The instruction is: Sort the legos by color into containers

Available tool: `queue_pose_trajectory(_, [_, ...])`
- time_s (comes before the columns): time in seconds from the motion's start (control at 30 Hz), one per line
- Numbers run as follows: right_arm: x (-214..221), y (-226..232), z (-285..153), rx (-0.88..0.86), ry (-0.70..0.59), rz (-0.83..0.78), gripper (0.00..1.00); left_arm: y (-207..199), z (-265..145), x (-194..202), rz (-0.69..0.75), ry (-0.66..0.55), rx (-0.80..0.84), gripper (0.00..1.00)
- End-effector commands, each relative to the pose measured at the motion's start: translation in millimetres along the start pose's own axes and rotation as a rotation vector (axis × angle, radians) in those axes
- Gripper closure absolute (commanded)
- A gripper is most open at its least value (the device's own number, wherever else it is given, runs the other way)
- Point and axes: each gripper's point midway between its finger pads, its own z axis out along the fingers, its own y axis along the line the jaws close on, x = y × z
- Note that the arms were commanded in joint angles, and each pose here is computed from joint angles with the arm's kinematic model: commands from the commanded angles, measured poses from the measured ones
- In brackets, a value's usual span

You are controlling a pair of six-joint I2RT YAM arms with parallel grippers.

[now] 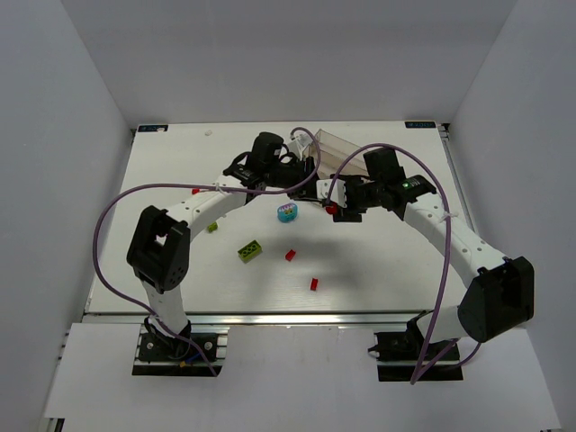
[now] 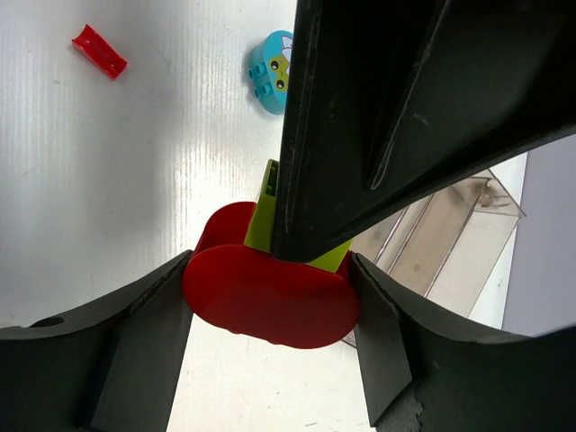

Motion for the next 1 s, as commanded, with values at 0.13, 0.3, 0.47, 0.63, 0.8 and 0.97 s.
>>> queue_pose_trajectory(0.13, [17,-12,-10,0.048,0.073,-0.004,1.00,-25,-28,-21,0.092,-0.032,0.021,1.00])
queue_pose_trajectory(0.3, [23,-15,-10,0.047,0.100,0.012,1.00,-18,-30,-21,0.102,-0.024,-0.042,1.00])
queue_pose_trajectory(0.47, [27,-17,-10,0.055,0.120,0.025,1.00,-13,-33,-23,0.122,-0.019,-0.085,1.00])
queue_pose_trajectory(0.63, [31,-18,-11,0.059,0.142,0.033,1.00,-13,-34,-24,0.130,-0.020,-0.097,1.00])
queue_pose_trajectory(0.8, [32,-19,-13,0.067,0.143,0.036,1.00,-11,-37,-27,0.129,-0.025,-0.099,1.00])
queue_pose_trajectory(0.97, [31,-26,-18,0.105,0.135,0.067,1.00,-9,-40,-35,0.136,-0.055,-0.114,1.00])
